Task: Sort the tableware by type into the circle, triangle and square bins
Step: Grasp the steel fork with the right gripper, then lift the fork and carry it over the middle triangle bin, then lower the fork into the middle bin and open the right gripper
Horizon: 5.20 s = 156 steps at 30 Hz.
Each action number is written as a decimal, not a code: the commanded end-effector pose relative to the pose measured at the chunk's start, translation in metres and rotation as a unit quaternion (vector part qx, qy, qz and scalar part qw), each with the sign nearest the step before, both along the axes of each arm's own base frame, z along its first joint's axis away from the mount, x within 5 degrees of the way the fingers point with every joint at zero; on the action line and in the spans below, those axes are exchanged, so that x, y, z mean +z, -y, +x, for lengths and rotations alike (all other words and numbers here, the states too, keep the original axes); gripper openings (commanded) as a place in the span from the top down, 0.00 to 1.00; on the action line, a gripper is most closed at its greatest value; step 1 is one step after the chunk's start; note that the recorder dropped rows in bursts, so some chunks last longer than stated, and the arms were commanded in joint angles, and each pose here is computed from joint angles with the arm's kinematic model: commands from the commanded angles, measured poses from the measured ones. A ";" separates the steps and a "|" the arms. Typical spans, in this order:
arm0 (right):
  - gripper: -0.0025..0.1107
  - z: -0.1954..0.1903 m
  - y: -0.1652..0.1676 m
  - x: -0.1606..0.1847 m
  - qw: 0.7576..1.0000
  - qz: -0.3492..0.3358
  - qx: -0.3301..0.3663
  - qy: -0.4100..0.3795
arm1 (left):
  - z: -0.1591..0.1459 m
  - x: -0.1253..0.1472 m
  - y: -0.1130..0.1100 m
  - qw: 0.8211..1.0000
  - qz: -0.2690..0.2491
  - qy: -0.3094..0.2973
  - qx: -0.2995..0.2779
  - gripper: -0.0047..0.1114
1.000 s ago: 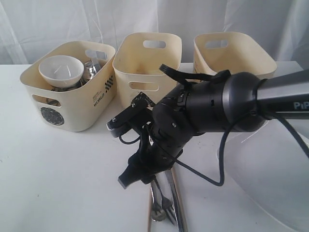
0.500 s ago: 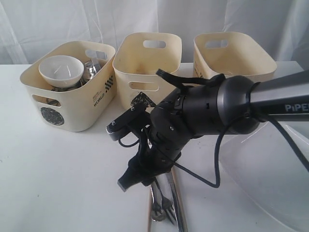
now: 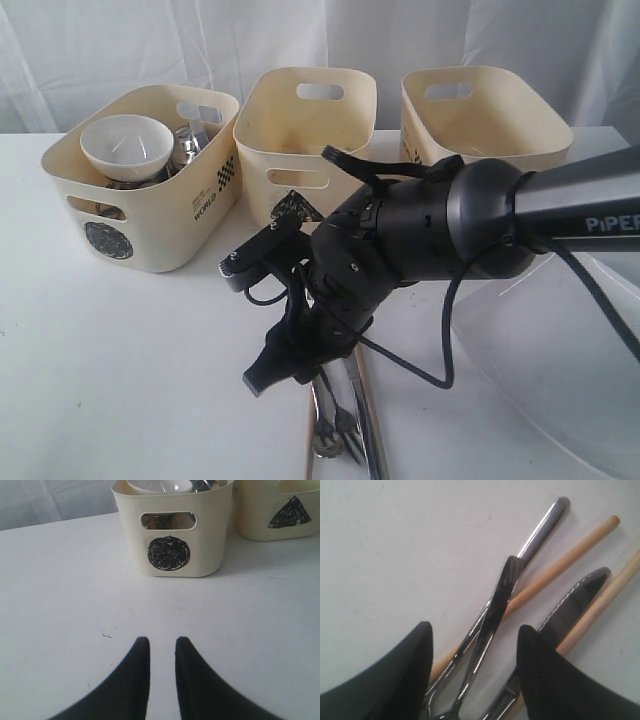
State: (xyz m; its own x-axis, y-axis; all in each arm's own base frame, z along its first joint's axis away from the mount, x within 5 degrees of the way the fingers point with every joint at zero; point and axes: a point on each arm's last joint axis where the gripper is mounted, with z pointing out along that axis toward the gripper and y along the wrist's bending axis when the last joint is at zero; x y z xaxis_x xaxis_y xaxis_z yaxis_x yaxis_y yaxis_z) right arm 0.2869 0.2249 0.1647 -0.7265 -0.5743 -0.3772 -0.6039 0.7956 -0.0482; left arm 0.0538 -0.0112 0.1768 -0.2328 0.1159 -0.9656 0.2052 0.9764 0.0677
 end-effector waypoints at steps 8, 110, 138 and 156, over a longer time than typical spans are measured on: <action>0.55 0.002 -0.002 -0.001 1.000 0.003 0.008 0.009 | 0.000 -0.001 0.000 1.000 -0.004 -0.002 0.002 0.74; 0.98 0.157 0.029 0.183 0.923 0.099 -0.071 0.366 | 0.000 -0.001 0.000 1.000 -0.004 -0.002 0.002 0.74; 0.98 0.206 0.057 0.136 0.911 0.148 -0.132 0.362 | 0.000 -0.001 0.000 1.000 -0.004 -0.002 0.002 0.74; 0.77 0.205 0.052 0.125 0.923 0.160 -0.129 0.325 | 0.000 -0.001 0.000 1.000 -0.004 -0.002 0.002 0.74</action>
